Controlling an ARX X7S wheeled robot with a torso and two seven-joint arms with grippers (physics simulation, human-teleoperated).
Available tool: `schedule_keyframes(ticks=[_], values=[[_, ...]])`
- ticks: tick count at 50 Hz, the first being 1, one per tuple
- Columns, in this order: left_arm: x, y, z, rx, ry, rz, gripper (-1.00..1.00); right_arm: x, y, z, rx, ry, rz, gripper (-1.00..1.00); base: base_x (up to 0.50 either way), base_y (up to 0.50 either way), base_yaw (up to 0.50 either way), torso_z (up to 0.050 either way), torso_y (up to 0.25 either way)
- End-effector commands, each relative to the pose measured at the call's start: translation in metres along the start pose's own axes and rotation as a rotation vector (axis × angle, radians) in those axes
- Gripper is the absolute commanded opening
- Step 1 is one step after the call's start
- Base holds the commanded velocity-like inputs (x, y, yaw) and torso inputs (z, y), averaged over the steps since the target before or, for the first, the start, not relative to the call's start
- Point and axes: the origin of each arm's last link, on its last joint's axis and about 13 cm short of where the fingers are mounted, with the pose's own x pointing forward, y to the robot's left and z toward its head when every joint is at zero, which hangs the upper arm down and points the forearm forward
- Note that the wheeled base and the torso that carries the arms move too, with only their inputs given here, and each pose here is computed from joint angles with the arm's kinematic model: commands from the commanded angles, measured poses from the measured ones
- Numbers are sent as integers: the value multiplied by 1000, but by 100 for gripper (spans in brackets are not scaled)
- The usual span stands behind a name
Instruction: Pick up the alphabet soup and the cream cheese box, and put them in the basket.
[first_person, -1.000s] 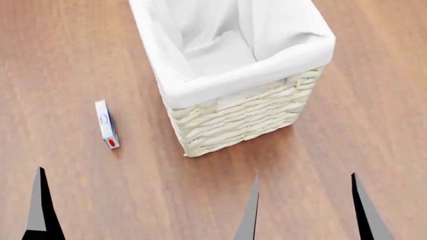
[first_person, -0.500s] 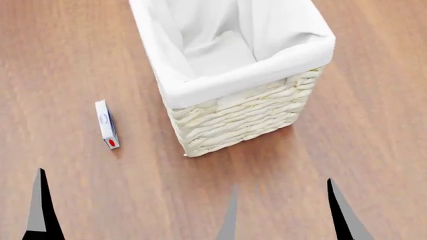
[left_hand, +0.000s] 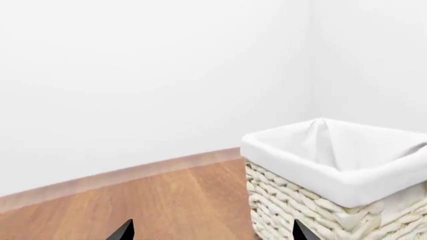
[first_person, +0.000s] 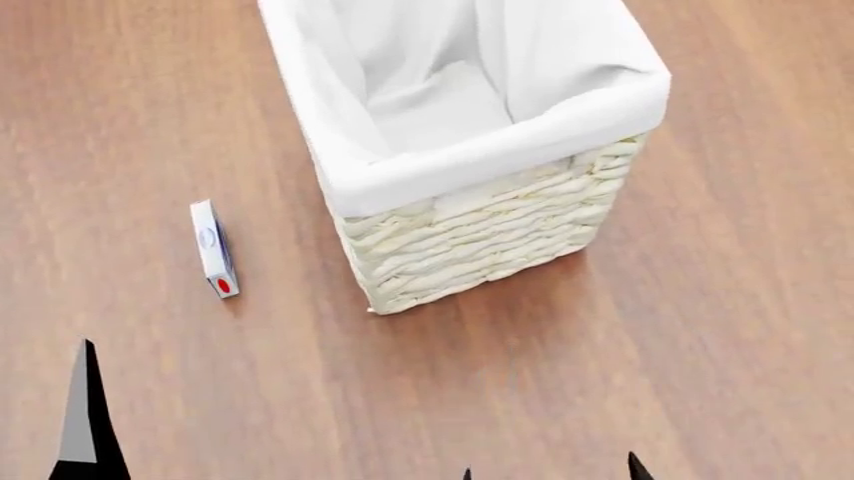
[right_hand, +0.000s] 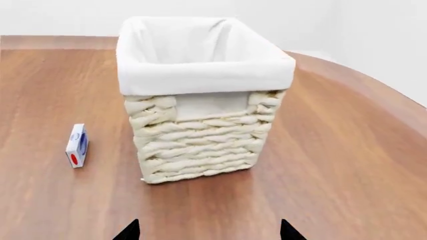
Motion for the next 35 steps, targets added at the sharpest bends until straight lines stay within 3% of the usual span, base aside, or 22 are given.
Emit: schedule_keyframes(ticks=[1,15,21,35], values=[[0,1,-3,-2,9,1,100,-3,-1,-6,-16,89,9,100,0,0,0,0,0],[0,0,-4,-2,16,-3,100,-8,0,-10,23,145,37,100,0,0,0,0,0],[-1,0,-6,-1,20,-1,100,-10,-3,-16,67,230,20,100,0,0,0,0,0],[-2,-1,-6,-3,22,-5,100,-15,-5,-20,60,272,-3,100,0,0,0,0,0]])
